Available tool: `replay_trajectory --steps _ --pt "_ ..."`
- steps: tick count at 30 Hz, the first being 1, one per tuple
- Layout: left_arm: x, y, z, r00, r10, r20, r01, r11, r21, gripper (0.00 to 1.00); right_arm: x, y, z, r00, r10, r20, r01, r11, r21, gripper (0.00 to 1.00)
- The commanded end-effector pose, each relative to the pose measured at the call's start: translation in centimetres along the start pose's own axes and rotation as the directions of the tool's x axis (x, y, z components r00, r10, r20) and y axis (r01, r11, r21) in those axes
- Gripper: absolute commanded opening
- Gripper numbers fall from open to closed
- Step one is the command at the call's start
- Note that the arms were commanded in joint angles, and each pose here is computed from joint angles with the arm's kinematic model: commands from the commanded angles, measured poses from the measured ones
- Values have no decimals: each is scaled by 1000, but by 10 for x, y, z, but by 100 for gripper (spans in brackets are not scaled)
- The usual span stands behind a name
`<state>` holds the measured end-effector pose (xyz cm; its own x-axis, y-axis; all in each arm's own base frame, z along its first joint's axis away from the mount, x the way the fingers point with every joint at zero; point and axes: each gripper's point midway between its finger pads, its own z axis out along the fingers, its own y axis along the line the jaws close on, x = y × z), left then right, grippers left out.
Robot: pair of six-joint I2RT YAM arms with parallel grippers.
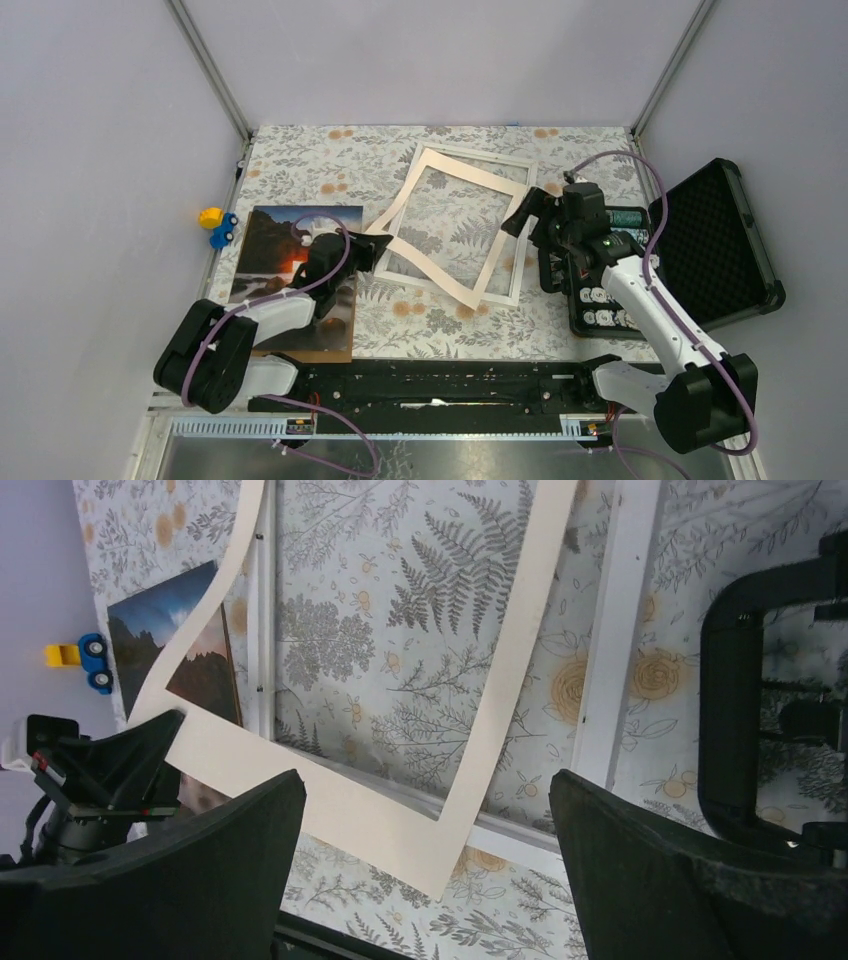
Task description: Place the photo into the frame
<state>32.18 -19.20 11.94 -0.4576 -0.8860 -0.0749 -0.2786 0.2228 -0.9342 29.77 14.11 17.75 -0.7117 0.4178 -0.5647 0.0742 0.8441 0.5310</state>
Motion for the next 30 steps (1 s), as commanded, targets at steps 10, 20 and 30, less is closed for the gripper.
replay_trajectory --steps 10,20,30 --pt "-7 -43 -16 989 -143 44 132 974 185 0 91 13 10 856 420 -303 -489 847 -208 98" --pt "3 -38 -25 985 -170 -9 169 968 185 0 118 34 7 713 637 -291 -700 663 -264 88" --pt "10 -32 -26 981 -190 -24 191 965 182 0 97 30 4 643 732 -226 -762 581 -287 44"
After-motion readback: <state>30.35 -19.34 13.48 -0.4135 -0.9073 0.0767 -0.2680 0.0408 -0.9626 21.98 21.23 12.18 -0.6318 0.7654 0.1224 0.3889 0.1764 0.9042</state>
